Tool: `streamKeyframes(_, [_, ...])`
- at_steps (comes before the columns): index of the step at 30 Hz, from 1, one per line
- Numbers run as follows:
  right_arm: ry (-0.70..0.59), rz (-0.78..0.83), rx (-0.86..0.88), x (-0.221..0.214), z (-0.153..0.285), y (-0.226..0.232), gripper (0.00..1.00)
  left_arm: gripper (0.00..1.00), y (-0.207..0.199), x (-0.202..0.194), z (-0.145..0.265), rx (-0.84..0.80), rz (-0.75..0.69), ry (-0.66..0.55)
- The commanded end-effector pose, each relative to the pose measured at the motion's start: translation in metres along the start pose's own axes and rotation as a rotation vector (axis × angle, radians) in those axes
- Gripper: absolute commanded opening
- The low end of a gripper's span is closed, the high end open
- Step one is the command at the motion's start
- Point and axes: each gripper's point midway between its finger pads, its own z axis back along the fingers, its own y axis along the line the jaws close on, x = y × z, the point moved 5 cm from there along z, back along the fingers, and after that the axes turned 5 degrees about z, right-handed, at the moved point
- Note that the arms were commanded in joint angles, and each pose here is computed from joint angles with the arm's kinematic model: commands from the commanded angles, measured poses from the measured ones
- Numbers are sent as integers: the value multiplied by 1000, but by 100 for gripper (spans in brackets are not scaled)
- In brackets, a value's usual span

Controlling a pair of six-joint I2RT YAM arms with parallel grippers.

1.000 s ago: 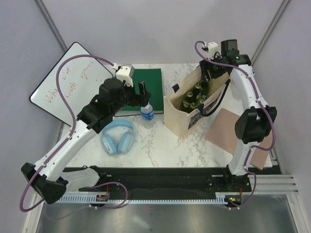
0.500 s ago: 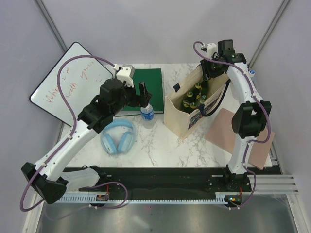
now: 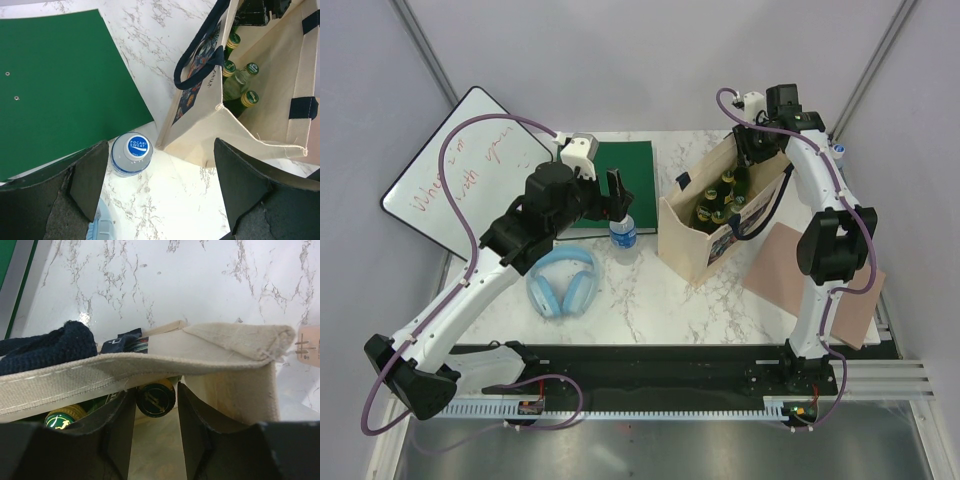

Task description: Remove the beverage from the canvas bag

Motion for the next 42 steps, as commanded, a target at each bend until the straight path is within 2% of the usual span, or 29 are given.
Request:
streamKeyframes(1, [4, -9, -10, -2, -8, -3, 45, 92, -5, 10, -1, -26, 39, -45])
streamKeyframes(5, [5, -10, 1, -2, -11, -2, 40, 92, -6, 10, 0, -31, 43, -44])
streamKeyframes(13, [11, -2, 28, -5, -9, 2, 19, 92, -12, 12, 0, -70, 63, -44])
streamKeyframes(14, [3, 1, 32, -3, -5, 3, 15, 92, -13, 13, 1, -75, 68, -48])
streamKeyframes(20, [-93, 33, 4, 25, 23, -2, 0, 91, -16, 12, 1, -91, 76, -40])
streamKeyframes(28, [-270, 47, -12, 66, 76, -5, 0, 91, -22, 18, -1, -121, 82, -41])
streamKeyframes(42, [-517, 87, -67, 111, 165, 3, 0, 91, -43, 21, -9, -240, 117, -10])
